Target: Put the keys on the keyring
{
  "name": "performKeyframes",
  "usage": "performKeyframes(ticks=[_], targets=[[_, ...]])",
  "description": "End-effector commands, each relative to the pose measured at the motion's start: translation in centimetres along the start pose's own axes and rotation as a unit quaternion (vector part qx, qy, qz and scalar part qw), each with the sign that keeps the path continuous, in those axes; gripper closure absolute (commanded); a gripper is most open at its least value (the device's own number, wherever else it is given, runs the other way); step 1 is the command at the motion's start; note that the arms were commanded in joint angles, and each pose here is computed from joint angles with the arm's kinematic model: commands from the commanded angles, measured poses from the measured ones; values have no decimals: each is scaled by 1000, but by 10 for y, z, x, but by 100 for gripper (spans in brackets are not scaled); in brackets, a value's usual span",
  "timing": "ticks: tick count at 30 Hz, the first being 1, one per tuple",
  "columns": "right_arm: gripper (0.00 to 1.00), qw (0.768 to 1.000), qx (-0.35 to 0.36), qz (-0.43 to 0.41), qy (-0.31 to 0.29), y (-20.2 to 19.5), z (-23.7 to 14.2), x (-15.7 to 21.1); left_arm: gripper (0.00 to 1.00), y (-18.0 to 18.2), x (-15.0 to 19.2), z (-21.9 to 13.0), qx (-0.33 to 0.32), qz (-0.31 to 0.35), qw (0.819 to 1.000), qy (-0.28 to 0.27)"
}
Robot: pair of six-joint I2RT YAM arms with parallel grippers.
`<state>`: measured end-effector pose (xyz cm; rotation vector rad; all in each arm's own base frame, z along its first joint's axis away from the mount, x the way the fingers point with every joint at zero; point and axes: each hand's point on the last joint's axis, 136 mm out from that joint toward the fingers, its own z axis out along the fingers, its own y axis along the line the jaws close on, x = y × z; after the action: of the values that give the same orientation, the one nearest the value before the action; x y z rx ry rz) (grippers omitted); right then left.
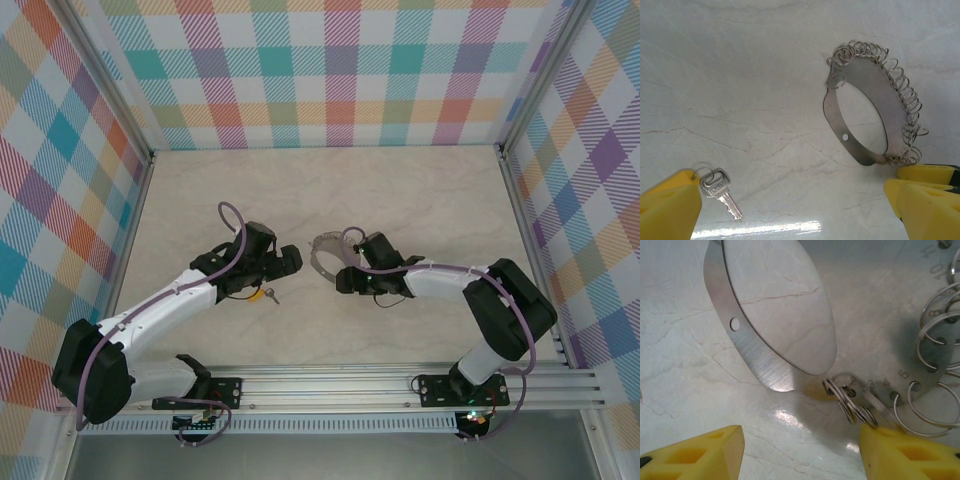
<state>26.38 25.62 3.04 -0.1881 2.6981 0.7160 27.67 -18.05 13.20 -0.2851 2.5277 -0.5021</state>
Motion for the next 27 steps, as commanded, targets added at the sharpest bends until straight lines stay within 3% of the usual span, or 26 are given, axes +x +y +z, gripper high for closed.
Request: performKeyframes(ticks=[1,8,16,27], targets=[[38,1000,-2,-9,-15,2,-3,-11,0,-12,-8,-4,12,9,1000,-15],[38,999,-13,-11,-31,7,-7,-17,0,-10,-6,-2,10,10,1000,-13],[49,999,-18,-9,-37,10,-7,-24,0,-8,-3,0,7,12,1000,-9],[49,999,-6,-5,-39,1,-6,-26,0,-10,-4,0,10,16,1000,-8]])
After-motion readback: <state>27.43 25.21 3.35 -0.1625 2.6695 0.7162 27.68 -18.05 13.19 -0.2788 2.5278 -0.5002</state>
